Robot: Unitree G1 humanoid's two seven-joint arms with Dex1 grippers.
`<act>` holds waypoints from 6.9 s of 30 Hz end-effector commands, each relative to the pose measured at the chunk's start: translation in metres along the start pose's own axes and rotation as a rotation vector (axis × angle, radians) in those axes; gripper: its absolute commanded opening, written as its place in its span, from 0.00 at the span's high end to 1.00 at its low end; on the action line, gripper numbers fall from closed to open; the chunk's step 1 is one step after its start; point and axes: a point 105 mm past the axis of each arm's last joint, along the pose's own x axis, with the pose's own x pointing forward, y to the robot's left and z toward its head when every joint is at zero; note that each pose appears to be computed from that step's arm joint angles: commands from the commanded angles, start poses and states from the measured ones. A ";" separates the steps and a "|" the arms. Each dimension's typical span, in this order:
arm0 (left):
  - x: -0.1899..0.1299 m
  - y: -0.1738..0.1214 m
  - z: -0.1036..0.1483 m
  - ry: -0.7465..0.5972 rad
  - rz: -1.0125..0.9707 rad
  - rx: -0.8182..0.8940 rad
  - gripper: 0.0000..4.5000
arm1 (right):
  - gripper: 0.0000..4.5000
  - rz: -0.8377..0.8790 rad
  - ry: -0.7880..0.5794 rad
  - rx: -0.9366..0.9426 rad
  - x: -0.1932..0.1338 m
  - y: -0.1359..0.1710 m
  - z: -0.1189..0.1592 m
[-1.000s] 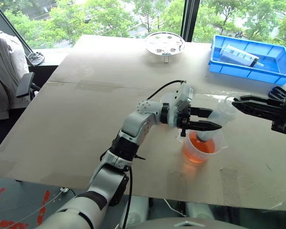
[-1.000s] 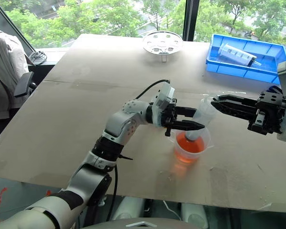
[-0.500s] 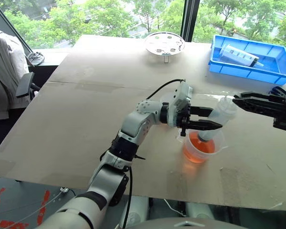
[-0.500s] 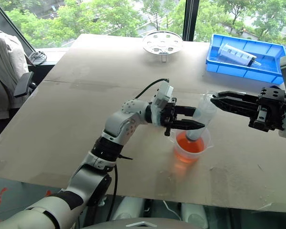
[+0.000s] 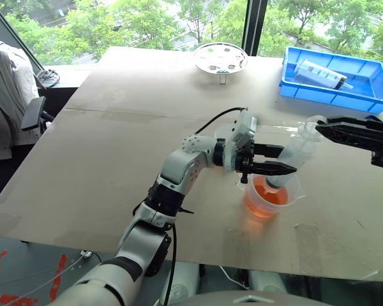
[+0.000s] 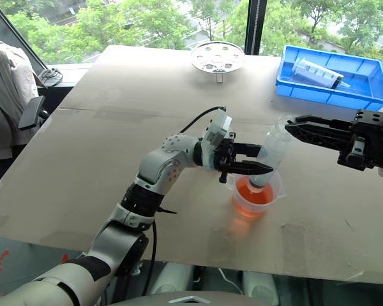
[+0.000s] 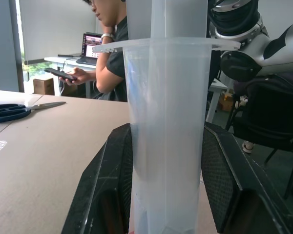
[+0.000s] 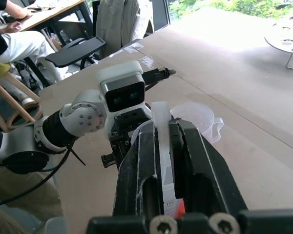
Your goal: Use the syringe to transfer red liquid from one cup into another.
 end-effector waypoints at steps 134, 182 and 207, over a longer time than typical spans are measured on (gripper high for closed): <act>-0.085 0.056 0.065 -0.158 0.635 0.267 0.69 | 1.00 0.174 -0.065 -0.501 0.171 0.014 -0.011; -0.313 -0.042 0.020 0.495 1.358 -0.906 0.69 | 0.01 0.232 -0.017 -0.361 -0.004 0.013 -0.062; -0.260 -0.055 0.073 0.287 1.283 -0.182 0.01 | 0.00 0.015 0.101 -0.215 -0.054 -0.013 -0.104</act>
